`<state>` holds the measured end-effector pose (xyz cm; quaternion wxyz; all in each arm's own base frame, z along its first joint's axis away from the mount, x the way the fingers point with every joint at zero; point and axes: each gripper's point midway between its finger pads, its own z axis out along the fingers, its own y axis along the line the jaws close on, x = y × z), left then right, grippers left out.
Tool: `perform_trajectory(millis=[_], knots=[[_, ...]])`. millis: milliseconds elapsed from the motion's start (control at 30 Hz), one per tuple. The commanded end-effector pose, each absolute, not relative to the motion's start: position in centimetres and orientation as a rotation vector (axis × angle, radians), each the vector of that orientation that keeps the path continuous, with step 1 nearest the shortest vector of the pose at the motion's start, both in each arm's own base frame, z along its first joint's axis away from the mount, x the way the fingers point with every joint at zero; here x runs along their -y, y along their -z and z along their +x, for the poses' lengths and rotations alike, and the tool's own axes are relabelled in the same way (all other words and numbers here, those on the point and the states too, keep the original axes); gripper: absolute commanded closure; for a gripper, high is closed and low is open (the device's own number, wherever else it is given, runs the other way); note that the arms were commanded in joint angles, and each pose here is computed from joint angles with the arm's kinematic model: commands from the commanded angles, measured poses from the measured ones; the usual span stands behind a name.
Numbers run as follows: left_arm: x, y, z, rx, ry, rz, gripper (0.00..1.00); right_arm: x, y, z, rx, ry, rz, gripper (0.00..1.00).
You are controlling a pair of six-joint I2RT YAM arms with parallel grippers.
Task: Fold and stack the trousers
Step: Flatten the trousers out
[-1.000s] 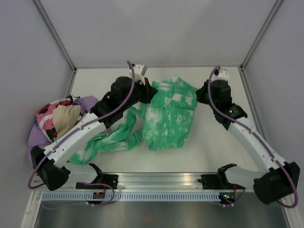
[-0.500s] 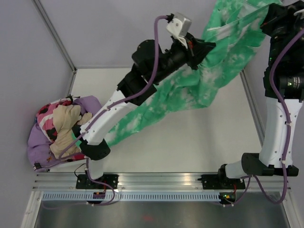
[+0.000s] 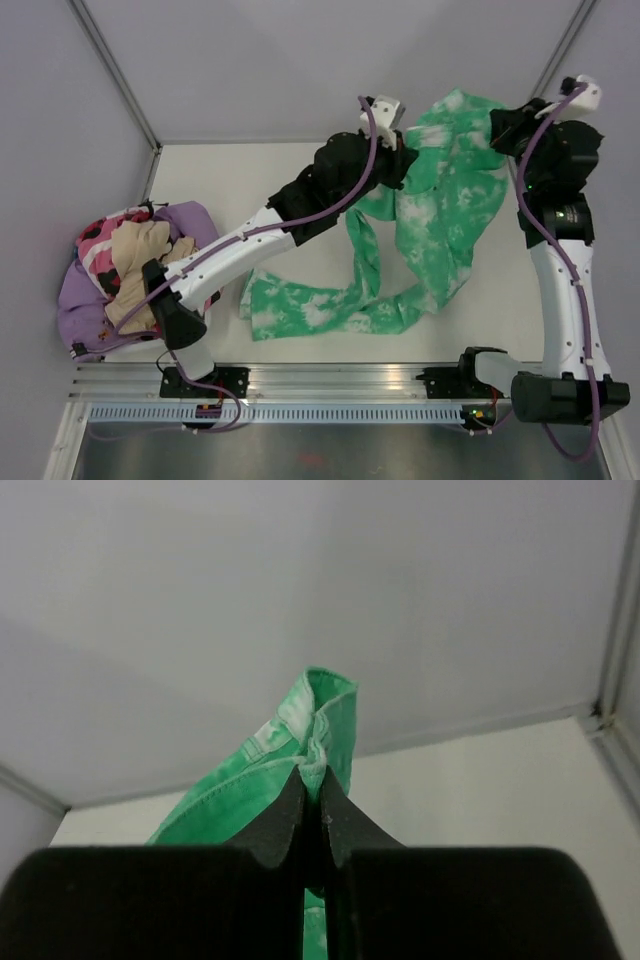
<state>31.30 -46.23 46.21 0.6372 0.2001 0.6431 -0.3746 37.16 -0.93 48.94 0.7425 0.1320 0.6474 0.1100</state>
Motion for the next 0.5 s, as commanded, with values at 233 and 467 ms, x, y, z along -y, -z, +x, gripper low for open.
perform_trajectory(millis=[233, 467], knots=[[24.3, -43.2, 31.8, -1.524, 0.654, 0.029, 0.98, -11.1, -39.4, 41.1, -1.57, -0.723, -0.029, 1.0], [26.3, -43.2, 23.9, -1.463, 0.912, 0.338, 0.98, -20.4, -36.6, 43.7, -1.648, -0.86, -0.139, 1.0]])
